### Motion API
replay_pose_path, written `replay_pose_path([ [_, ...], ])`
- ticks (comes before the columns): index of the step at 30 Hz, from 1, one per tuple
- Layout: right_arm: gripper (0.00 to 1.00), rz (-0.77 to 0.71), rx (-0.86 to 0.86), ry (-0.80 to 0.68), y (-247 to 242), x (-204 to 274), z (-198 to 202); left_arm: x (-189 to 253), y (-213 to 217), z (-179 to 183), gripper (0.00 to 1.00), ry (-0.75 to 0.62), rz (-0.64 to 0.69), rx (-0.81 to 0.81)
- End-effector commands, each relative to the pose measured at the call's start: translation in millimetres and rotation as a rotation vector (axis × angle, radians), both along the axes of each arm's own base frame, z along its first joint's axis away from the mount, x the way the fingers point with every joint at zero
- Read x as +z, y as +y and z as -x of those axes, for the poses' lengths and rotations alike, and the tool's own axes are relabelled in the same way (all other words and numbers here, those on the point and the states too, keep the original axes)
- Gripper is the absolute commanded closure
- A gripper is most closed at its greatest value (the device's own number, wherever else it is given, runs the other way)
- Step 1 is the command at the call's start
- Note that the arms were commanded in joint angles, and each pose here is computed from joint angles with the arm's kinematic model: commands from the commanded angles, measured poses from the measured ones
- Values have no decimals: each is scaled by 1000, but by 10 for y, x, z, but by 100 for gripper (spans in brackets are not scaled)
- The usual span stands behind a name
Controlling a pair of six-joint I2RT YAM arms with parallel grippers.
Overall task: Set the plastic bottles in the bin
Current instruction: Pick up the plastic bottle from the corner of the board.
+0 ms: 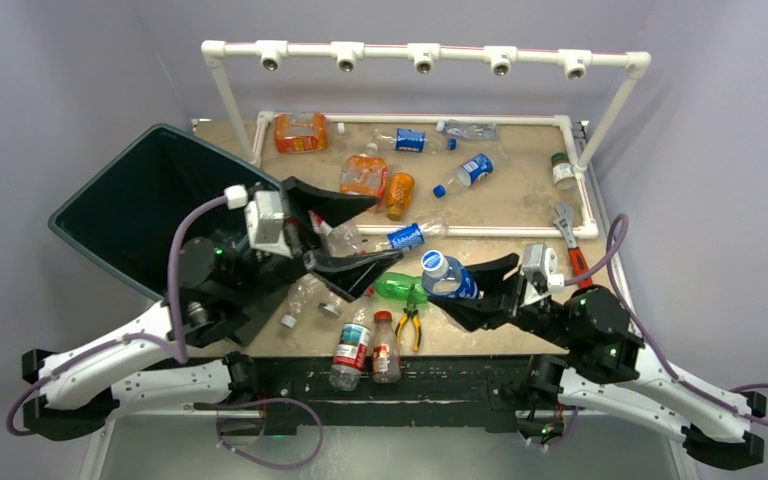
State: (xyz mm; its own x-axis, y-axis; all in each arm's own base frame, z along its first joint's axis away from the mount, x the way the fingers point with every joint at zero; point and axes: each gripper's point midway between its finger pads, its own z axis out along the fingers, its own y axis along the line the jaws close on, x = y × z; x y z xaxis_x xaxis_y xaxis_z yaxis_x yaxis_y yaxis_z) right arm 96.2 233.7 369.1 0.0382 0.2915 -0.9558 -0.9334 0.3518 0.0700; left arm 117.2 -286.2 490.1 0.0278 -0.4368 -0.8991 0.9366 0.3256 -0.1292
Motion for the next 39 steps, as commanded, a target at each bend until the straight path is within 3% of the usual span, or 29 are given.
replay_pose_path([
  [1, 75, -224, 5, -4, -78, 434, 20, 170, -391, 121, 9, 117, 129, -196],
  [7, 76, -311, 11, 55, -88, 446, -5, -34, -762, 148, 19, 153, 27, -287],
  [14, 76, -315, 23, 111, 13, 430, -48, -40, -770, 212, 25, 140, 37, -324],
  [18, 76, -325, 31, 113, 20, 452, -39, -62, -783, 208, 43, 138, 24, -322],
  [22, 76, -300, 27, 123, 60, 404, -58, -50, -790, 203, 50, 136, 25, -322],
  [28, 75, -266, 53, 127, 104, 371, -19, -27, -821, 171, 88, 126, 9, -307],
  [30, 64, -246, 60, 131, 117, 365, -4, -10, -814, 146, 100, 121, 5, -290],
  [32, 30, -228, 65, 142, 121, 370, 8, 34, -775, 96, 100, 109, -3, -248],
  [34, 3, -219, 54, 161, 93, 388, -1, 170, -652, 4, 100, 87, 3, -168],
  [39, 1, -211, 2, 188, -66, 447, -27, 572, -94, -458, 100, 62, -29, 208],
])
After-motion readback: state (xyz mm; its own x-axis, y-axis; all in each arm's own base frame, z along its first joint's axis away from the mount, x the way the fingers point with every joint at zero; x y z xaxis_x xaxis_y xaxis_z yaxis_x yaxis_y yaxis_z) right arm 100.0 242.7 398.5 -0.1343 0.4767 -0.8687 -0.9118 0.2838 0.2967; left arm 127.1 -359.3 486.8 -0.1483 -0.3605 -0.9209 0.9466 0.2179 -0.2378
